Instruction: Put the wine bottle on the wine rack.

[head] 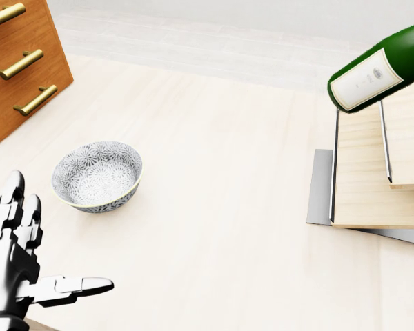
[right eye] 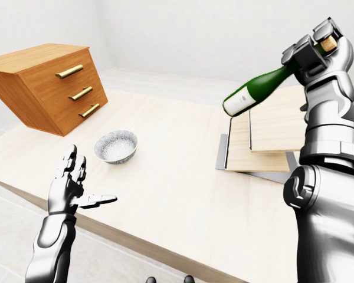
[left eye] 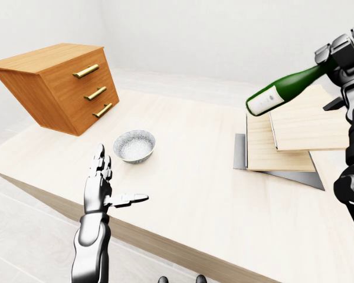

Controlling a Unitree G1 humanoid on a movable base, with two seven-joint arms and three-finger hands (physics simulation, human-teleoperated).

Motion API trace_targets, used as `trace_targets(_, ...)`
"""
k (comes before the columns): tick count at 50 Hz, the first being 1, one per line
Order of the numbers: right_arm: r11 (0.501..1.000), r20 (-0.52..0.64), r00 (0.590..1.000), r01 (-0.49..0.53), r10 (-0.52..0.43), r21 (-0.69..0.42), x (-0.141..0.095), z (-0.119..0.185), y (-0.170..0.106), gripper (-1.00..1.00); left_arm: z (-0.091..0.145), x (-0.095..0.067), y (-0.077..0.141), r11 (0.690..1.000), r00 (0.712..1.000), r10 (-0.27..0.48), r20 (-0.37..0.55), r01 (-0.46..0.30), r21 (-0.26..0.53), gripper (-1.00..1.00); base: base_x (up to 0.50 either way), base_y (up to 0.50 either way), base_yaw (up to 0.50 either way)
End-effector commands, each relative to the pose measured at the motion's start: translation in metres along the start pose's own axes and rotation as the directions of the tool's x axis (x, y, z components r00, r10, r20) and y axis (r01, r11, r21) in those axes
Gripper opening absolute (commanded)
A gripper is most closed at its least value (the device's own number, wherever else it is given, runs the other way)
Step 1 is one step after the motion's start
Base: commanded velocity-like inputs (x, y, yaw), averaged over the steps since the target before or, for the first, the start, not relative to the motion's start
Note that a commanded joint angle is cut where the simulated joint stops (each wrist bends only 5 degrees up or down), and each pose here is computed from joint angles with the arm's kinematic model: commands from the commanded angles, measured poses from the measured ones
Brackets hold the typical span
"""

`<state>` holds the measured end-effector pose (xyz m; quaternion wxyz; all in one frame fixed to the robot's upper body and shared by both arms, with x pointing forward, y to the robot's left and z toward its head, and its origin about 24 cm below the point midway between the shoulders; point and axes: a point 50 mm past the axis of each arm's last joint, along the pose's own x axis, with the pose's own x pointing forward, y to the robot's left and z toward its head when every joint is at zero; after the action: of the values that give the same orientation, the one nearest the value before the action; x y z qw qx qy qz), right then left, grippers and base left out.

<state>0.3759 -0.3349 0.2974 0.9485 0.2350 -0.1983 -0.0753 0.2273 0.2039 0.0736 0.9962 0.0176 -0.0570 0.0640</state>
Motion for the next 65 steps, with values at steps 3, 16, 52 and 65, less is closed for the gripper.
trace_targets(3, 0.992, 0.071, 0.996, 0.046, -0.055, 0.115, -0.004, 0.019, -0.014, -1.0, 0.0, 0.002, -0.001, 1.0, 1.0, -0.003, -0.001, 0.003, 0.004, 1.0, 0.0, 0.0, 0.0)
trace_targets(16, 0.984, 0.103, 0.99, 0.075, -0.092, 0.16, -0.006, 0.032, -0.021, -1.0, 0.0, 0.001, -0.002, 1.0, 1.0, -0.007, -0.001, 0.007, 0.009, 1.0, 0.0, 0.0, 0.0)
trace_targets(52, 0.986, 0.156, 0.979, 0.118, -0.135, 0.115, -0.014, 0.061, -0.038, -1.0, -0.003, -0.004, 0.0, 1.0, 1.0, 0.001, -0.003, -0.001, 0.009, 1.0, 0.0, 0.0, 0.0)
trace_targets(65, 0.988, 0.133, 0.981, 0.128, -0.139, 0.086, -0.018, 0.054, -0.048, -1.0, -0.014, -0.006, 0.011, 1.0, 1.0, -0.001, 0.0, 0.001, 0.014, 1.0, 0.0, 0.0, 0.0)
